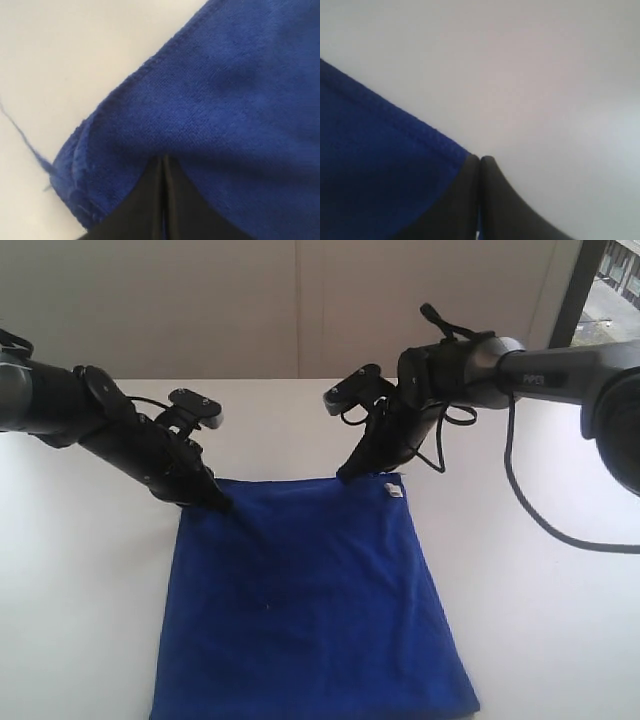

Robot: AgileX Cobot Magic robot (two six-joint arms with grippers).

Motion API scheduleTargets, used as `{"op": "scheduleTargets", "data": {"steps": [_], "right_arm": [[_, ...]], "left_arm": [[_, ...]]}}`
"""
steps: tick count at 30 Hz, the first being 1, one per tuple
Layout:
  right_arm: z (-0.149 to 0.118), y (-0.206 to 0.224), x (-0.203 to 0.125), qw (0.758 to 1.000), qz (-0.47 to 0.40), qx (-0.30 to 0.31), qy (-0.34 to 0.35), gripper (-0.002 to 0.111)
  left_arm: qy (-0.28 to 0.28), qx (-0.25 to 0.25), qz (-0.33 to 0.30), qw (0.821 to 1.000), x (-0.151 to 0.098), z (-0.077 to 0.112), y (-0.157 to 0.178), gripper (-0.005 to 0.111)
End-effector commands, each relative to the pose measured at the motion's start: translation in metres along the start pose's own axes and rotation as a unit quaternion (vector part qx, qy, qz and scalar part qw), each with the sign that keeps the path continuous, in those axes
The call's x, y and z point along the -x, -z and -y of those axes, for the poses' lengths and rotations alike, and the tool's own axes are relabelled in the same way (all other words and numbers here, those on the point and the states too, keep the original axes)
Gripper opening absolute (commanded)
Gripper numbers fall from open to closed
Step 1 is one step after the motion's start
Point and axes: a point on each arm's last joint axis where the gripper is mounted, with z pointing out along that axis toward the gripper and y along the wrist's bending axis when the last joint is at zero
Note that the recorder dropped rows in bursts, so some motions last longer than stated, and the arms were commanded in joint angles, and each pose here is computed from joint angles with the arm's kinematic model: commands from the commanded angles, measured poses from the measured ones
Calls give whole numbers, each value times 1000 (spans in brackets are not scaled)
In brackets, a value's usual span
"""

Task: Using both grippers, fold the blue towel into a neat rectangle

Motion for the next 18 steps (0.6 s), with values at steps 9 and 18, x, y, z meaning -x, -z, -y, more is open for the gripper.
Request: {"op": "scheduleTargets", "data": {"steps": [9, 18], "right_arm": [[-35, 30, -18, 986, -50, 147, 68, 0], [-45, 11, -36, 988, -74, 116, 68, 0]], "left_arm": [[-31, -53, -22, 998, 5, 34, 95, 0], [2, -64, -56, 996, -45, 56, 107, 0]]}}
